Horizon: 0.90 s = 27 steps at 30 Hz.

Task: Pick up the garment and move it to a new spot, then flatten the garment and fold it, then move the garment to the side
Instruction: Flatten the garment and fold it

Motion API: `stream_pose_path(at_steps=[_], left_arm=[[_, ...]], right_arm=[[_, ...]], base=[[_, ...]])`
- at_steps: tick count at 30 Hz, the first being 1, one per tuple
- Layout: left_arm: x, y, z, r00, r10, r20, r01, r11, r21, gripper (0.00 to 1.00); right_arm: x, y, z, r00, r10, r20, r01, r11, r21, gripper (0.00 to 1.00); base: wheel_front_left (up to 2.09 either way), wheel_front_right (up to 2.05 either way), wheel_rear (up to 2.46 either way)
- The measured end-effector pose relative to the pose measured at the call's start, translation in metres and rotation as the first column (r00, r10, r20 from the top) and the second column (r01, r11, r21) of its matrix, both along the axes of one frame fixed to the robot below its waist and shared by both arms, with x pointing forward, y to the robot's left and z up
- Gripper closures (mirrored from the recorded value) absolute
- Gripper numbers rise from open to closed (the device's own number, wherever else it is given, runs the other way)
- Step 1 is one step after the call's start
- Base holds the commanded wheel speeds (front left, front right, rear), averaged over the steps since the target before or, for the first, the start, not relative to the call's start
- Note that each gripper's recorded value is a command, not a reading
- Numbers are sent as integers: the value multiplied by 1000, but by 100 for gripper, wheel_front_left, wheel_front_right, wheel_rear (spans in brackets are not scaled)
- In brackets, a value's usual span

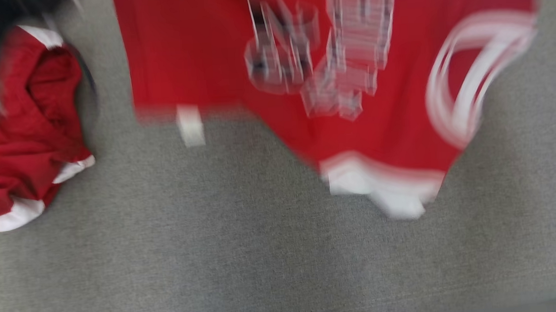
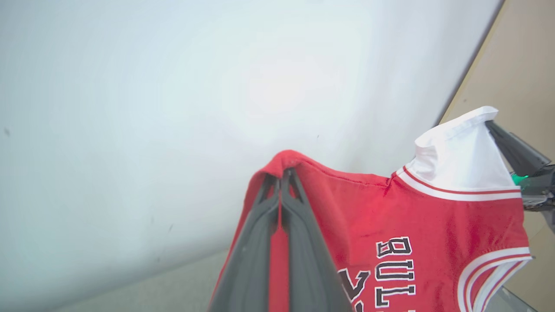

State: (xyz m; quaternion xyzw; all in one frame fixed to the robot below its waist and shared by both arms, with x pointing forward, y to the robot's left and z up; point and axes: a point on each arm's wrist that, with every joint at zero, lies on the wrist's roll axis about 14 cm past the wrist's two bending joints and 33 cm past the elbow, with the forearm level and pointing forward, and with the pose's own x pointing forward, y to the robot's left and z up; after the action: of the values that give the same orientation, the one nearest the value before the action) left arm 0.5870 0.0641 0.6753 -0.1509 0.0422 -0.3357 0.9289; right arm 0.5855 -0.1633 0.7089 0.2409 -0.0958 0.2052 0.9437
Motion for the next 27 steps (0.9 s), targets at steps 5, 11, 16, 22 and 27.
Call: stream_pose_path(at_steps=[5, 11, 16, 22, 27], left_arm=[[49, 42, 103, 946, 200, 254, -165, 974, -153, 100], [68, 50, -11, 972, 229, 51, -227, 973, -44, 100], [20, 43, -131, 962, 164, -218, -152, 986, 71, 100], [-44, 29, -202, 912, 111, -394, -107, 994, 33, 100], [-92, 13, -228, 891, 67, -448, -61, 998, 27, 100]], right_arm=[[19, -25, 123, 936, -134, 325, 57, 971, 234, 100], [56, 9, 42, 983, -85, 163, 64, 990, 129, 100], [45, 28, -53, 998, -18, -57, 18, 1000, 9, 100], [-2, -4, -168, 942, -68, -329, 43, 996, -82, 100], [-53, -26, -222, 880, -100, -465, 47, 991, -124, 100]], base=[[0, 0, 0], [0, 0, 0], [0, 0, 0], [0, 0, 0], [0, 0, 0]])
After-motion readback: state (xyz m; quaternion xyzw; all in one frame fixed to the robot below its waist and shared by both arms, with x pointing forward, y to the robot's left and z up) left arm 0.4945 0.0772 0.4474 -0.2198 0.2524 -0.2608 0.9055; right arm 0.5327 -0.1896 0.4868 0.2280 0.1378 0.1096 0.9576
